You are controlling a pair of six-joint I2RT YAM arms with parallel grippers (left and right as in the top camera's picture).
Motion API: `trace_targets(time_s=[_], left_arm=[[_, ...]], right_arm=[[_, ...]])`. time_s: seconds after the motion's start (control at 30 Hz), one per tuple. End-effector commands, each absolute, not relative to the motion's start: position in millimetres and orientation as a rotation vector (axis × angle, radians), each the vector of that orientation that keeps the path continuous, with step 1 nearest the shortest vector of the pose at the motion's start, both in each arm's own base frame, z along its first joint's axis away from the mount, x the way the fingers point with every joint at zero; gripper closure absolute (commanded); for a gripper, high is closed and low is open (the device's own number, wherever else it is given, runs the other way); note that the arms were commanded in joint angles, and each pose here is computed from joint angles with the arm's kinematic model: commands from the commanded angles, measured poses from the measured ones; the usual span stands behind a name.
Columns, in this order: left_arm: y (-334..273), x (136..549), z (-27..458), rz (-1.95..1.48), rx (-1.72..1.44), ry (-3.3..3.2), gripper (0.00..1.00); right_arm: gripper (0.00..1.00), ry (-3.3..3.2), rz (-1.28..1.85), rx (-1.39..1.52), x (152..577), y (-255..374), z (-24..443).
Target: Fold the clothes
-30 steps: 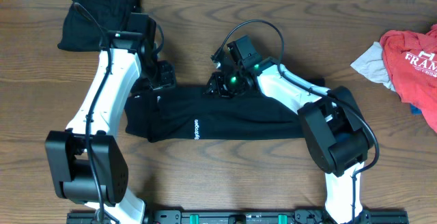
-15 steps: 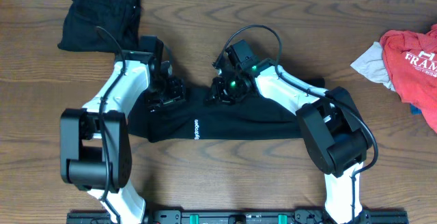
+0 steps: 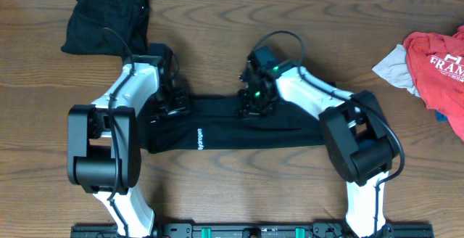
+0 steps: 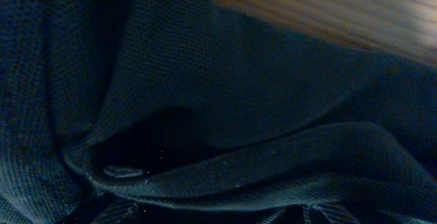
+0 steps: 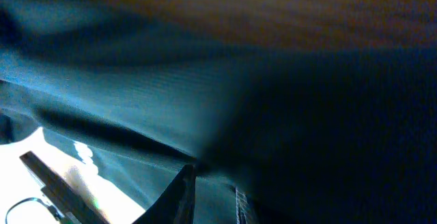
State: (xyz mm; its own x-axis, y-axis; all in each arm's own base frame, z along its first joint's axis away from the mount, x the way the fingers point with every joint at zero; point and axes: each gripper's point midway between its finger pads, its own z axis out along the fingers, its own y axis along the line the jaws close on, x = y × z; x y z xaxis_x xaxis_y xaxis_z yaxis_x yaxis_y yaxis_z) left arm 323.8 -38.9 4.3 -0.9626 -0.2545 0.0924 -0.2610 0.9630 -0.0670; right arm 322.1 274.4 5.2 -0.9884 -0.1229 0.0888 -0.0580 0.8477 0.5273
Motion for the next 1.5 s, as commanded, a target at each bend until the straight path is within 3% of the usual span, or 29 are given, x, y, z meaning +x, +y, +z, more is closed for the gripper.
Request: trace_targets(time_s=[0.0,0.53,0.93,1.3,1.47], left_arm=[[-8,319,-7,-0.035,0.452,-3.002,0.28],[15,317,-6,-0.141,0.439,-3.003,0.28],[42,308,-5,-0.181,0.534,-2.958,0.27],[55,304,-3,-0.174,0.601,-2.933,0.27],[56,308,7,-0.174,0.607,-2.956,0.27]], right_arm=[[0.8,-2.953,-0.742,0.143,337,239,-2],[0.8,-2.979,-0.388,-0.141,351,115,-16],[0.77,-2.925,-0.39,-0.126,340,90,-14],[0.76,-2.91,-0.183,-0.222,333,35,-16],[0.71,-2.921,-0.104,-0.253,337,16,-13]])
